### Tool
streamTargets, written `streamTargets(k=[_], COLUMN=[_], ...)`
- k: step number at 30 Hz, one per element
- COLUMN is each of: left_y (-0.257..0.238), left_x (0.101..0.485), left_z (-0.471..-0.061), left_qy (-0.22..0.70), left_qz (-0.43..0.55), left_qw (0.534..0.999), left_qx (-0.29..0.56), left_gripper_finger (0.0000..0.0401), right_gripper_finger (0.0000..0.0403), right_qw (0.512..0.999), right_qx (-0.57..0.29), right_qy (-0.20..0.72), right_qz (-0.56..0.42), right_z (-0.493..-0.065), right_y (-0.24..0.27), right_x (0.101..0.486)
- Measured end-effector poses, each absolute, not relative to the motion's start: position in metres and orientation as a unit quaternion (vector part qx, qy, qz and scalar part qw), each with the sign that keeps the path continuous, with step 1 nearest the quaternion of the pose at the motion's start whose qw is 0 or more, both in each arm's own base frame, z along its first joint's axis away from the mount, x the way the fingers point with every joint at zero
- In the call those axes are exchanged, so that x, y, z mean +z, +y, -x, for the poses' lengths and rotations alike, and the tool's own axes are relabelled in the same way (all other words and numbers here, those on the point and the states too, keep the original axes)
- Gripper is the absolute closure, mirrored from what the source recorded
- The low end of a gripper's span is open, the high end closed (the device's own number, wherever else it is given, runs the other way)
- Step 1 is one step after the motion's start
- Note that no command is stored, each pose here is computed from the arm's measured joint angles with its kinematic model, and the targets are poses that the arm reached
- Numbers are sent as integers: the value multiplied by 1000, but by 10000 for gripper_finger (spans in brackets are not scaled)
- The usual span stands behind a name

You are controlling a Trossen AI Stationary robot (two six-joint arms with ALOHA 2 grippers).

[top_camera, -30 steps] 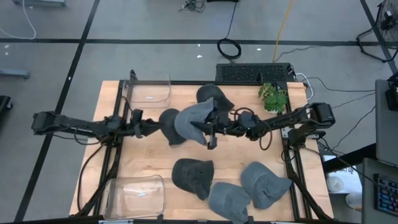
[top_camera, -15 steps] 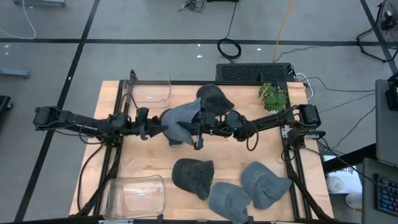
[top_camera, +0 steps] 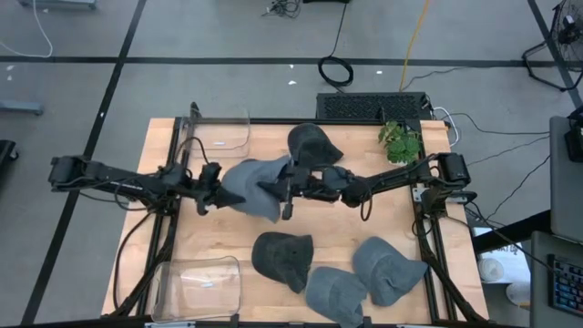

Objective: Pick & Place hat
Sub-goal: Put the top gray cap into the top transparent bin

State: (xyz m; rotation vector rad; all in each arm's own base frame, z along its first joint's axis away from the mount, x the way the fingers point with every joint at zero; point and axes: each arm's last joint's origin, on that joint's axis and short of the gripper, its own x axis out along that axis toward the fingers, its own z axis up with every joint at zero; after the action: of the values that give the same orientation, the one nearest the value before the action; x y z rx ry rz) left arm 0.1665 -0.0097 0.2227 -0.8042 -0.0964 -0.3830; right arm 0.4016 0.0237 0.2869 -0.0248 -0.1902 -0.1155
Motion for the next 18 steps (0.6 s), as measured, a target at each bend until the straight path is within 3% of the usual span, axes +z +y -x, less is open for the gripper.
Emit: streamTargets(k=[7, 18], left_y=[-18, -26], left_x=[244, 321], left_z=[-146, -109], left_qy=[-45, 62], left_qz=[387, 270], left_qw=[894, 958], left_qx=[-223, -75], left_gripper_finger=[393, 393], right_gripper_finger=[225, 219], right_qw=[998, 997], right_qx=[-54, -54], right_qy=[-10, -35], right_qz=[18, -40], right_z=[-379, -327], right_y=[23, 19], right_x=[288, 288])
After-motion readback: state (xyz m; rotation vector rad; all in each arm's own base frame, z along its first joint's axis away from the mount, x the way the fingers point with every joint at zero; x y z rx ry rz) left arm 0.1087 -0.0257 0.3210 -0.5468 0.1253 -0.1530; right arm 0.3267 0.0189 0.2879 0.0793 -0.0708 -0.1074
